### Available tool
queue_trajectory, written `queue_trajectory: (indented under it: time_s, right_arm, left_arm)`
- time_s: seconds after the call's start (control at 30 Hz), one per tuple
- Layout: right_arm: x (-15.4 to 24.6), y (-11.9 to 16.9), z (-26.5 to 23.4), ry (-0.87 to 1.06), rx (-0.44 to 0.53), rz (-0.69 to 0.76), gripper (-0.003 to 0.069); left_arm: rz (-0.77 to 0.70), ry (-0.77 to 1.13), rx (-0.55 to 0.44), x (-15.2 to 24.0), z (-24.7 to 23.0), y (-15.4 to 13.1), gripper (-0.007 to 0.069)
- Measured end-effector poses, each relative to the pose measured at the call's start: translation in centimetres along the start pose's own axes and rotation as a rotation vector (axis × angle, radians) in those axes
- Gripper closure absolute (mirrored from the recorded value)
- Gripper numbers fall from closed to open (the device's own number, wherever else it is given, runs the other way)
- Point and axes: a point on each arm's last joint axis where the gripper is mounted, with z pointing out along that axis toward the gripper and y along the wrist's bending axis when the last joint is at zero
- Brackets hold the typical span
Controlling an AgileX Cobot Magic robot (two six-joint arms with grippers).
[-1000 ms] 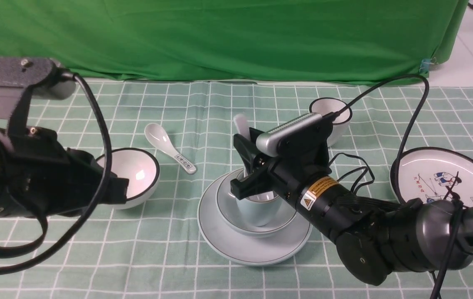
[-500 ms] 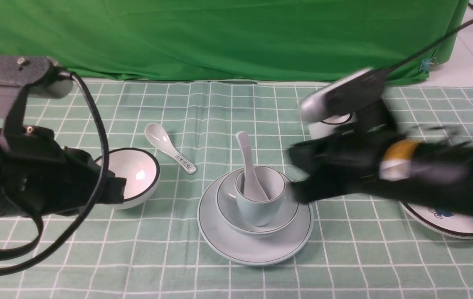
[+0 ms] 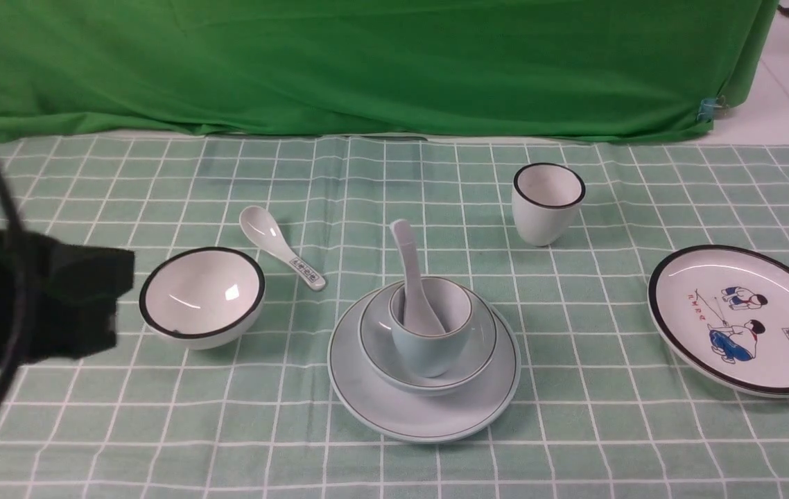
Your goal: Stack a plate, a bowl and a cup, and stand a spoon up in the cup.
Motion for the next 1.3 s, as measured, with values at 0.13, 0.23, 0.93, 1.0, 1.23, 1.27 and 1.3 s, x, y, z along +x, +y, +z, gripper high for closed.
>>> queue_trajectory:
  time_s: [0.13, 0.23, 0.93, 1.0, 1.23, 1.27, 1.3]
  right_arm:
    - [2.2, 0.2, 0.2, -0.016, -0.001, -0.040, 0.0637]
    - [2.6, 0.2, 0.4, -0.032, -0.002, -0.043, 0.0637]
    - [2.7, 0.2, 0.4, -0.044, -0.001, -0.041, 0.0568]
    - [2.7, 0.2, 0.4, -0.044, -0.001, -0.041, 0.0561]
    - [2.7, 0.2, 0.4, -0.044, -0.001, -0.040, 0.0544]
    - [2.7, 0.2, 0.4, -0.044, -0.001, -0.040, 0.0540]
    - [2.7, 0.2, 0.4, -0.044, -0.001, -0.040, 0.0538]
  left_arm:
    - [-0.016, -0.081, 0.031, 2.7, -2.7, 0.6, 0.0616]
    - [-0.032, -0.150, 0.063, 4.8, -4.4, 1.0, 0.0616]
    - [-0.046, -0.344, 0.123, 9.1, -6.9, 2.0, 0.0615]
    - [-0.025, -0.347, 0.113, 9.1, -6.9, 2.0, 0.0614]
    - [0.073, -0.391, 0.074, 9.2, -6.5, 2.1, 0.0614]
    - [0.095, -0.431, 0.051, 9.3, -6.3, 2.1, 0.0614]
    - [0.103, -0.463, 0.035, 9.5, -6.0, 2.1, 0.0614]
